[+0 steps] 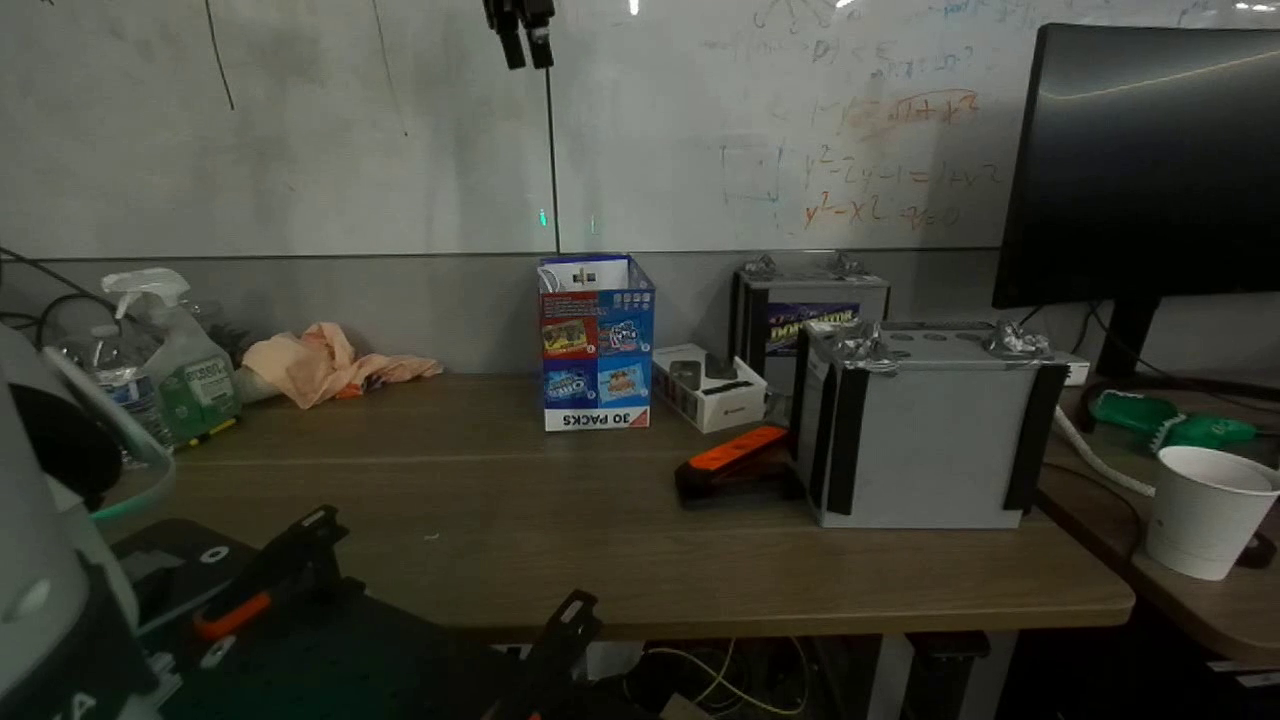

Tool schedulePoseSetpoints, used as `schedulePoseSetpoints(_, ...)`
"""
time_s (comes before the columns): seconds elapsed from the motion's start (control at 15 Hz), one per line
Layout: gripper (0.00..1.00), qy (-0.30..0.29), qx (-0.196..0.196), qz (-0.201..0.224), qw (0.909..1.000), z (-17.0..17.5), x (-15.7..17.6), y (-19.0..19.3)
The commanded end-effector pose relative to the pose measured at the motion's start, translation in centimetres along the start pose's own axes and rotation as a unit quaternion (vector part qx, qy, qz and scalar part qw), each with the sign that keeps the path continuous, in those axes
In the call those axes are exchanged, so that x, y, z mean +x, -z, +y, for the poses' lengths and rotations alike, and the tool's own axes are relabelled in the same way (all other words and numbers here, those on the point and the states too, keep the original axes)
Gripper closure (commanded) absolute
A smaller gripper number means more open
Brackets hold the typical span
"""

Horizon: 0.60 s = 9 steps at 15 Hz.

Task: Put the ropes in the box

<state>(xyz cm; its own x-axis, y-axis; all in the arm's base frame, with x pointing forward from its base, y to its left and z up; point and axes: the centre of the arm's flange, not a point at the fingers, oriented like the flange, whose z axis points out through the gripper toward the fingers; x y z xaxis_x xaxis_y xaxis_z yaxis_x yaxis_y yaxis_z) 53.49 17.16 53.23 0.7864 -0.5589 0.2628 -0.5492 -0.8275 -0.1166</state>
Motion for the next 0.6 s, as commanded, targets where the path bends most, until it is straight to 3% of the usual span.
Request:
schedulePoseSetpoints(0.0,0.0,0.084,0.017,-0.053,0.9949,-0.3,-2.2,-3.9)
schedulePoseSetpoints(0.27,0.0,0.186,0.004,-0.104,0.9771,-4.4,-6.9,-11.3)
schedulePoseSetpoints(0.53,0.0,0.29,-0.027,-0.143,0.9458,-8.2,-9.7,-18.1)
